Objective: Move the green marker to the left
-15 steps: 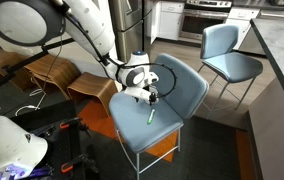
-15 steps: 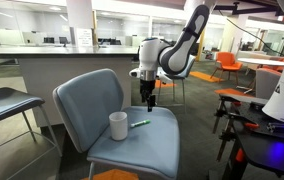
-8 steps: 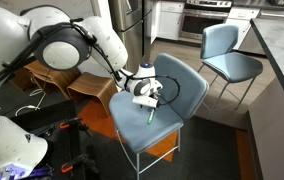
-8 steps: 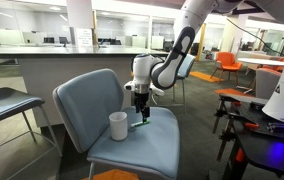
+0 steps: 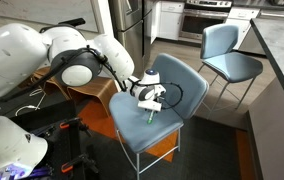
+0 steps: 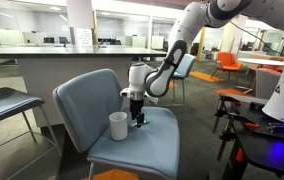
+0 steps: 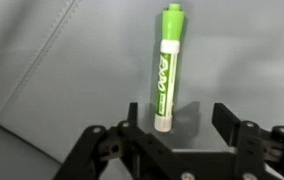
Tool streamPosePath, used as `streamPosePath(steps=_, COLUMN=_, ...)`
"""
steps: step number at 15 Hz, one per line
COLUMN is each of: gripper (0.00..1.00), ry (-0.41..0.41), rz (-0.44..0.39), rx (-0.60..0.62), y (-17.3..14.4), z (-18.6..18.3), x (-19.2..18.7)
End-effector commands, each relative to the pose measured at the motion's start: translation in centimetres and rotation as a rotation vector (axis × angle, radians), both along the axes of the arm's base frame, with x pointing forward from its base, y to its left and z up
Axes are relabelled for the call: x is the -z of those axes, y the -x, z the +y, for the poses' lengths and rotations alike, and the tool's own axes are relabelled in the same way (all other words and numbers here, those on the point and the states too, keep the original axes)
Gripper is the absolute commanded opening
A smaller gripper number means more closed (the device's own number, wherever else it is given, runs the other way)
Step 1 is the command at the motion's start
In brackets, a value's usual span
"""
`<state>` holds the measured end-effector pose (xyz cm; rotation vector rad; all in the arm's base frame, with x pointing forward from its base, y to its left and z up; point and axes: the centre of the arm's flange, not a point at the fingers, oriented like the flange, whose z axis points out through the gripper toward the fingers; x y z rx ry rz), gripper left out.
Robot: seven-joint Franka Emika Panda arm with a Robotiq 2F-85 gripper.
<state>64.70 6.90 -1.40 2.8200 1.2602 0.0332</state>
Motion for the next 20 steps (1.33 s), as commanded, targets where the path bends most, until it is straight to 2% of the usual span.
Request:
streamPosePath(steps=1, gripper=0.51, ry=-0.019, rz=0.028, rx=-0.011, y=-1.8, z=0.0, x=1.0)
streamPosePath(steps=6, gripper=0.12, ry=-0.008, rz=0.044, rx=0.008, y=-2.1, z=-0.4, x=1.8)
streamPosePath(steps=8, gripper=0.0, ry=-0.007, rz=0.048, rx=0.018, y=-2.1, z=-0.6, x=1.9)
streamPosePath(steps=10, gripper=0.05, ry=-0.008, rz=0.06, rx=0.038, y=-2.0, z=-0.7, x=1.7)
streamPosePath(steps=20, gripper=0.05, ry=-0.026, rz=0.09, rx=0.127, y=1.1, z=0.3, x=-1.3)
